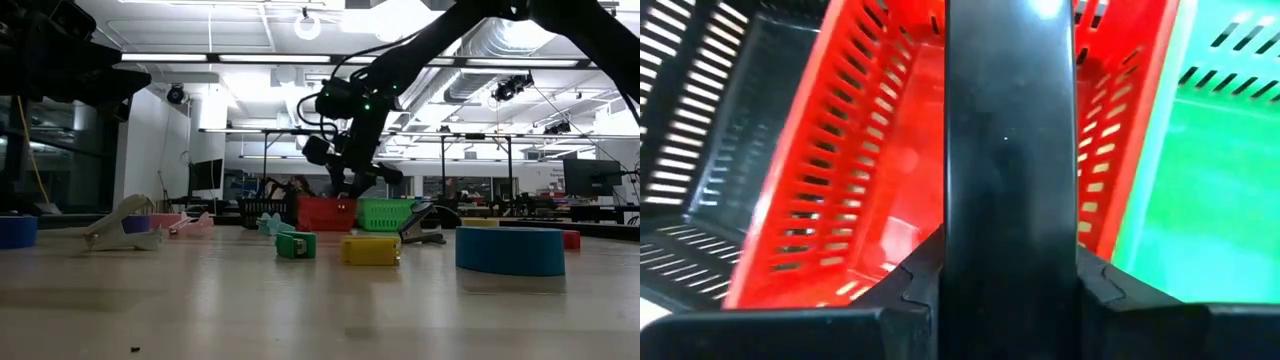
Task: Pick and place Stapler, Stapler remover, tape
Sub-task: Put the large black stapler into the red bin, then put the yellow tape into the green bin
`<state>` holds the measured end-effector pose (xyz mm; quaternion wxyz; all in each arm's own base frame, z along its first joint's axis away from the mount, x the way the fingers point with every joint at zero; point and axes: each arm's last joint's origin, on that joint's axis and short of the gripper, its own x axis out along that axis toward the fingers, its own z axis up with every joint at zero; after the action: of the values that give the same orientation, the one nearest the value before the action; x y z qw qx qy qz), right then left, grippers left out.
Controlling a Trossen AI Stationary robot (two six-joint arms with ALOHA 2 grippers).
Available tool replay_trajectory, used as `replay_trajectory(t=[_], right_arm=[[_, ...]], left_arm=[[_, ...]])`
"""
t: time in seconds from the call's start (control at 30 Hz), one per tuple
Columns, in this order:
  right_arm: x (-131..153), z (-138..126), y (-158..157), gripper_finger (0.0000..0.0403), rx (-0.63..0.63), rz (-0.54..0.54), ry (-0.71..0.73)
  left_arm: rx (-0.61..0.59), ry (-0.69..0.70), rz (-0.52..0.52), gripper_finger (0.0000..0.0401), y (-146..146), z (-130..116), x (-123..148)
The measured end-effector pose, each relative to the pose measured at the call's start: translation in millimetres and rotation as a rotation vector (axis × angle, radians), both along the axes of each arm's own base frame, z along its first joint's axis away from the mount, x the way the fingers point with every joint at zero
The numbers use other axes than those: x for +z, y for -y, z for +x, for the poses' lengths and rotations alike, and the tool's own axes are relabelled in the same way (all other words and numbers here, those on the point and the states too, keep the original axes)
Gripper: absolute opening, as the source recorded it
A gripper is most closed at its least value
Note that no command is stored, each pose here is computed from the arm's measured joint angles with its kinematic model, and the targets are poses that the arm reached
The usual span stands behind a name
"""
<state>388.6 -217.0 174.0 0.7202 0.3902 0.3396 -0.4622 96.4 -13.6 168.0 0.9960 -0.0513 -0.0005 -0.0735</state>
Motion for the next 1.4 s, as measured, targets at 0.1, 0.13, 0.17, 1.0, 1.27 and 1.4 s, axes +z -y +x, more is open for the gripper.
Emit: replay_trajectory(t=[0.1,0.13,0.17,1.0,1.27,1.4], right_arm=[[-0.2,-0.1,0.5,0.0117,0.011,0.0,0.001],[0.1,0.3,0.7,0.0125,0.019,-0.005,0.001],[0.3,0.6,0.9,0.0133,0.023,-0.009,0.004],[60.4,-45.9,-12.3,0.0169,0.1,-0.088,-0.261],[67.7,-86.8,-30.8,0.0169,0.026,-0.003,-0.641],[50.5,-96.9,-35.0,0.0169,0.046,0.06,-0.712]], left_arm=[[0.0,0.0,0.0,0.0211,0.0,0.0,0.0],[0.0,0.0,0.0,0.0211,0.0,0.0,0.0],[0.0,0.0,0.0,0.0211,0.0,0.0,0.0],[0.0,0.0,0.0,0.0211,0.0,0.0,0.0],[0.0,0.0,0.0,0.0211,0.0,0.0,0.0],[0.0,0.0,0.0,0.0211,0.0,0.0,0.0]])
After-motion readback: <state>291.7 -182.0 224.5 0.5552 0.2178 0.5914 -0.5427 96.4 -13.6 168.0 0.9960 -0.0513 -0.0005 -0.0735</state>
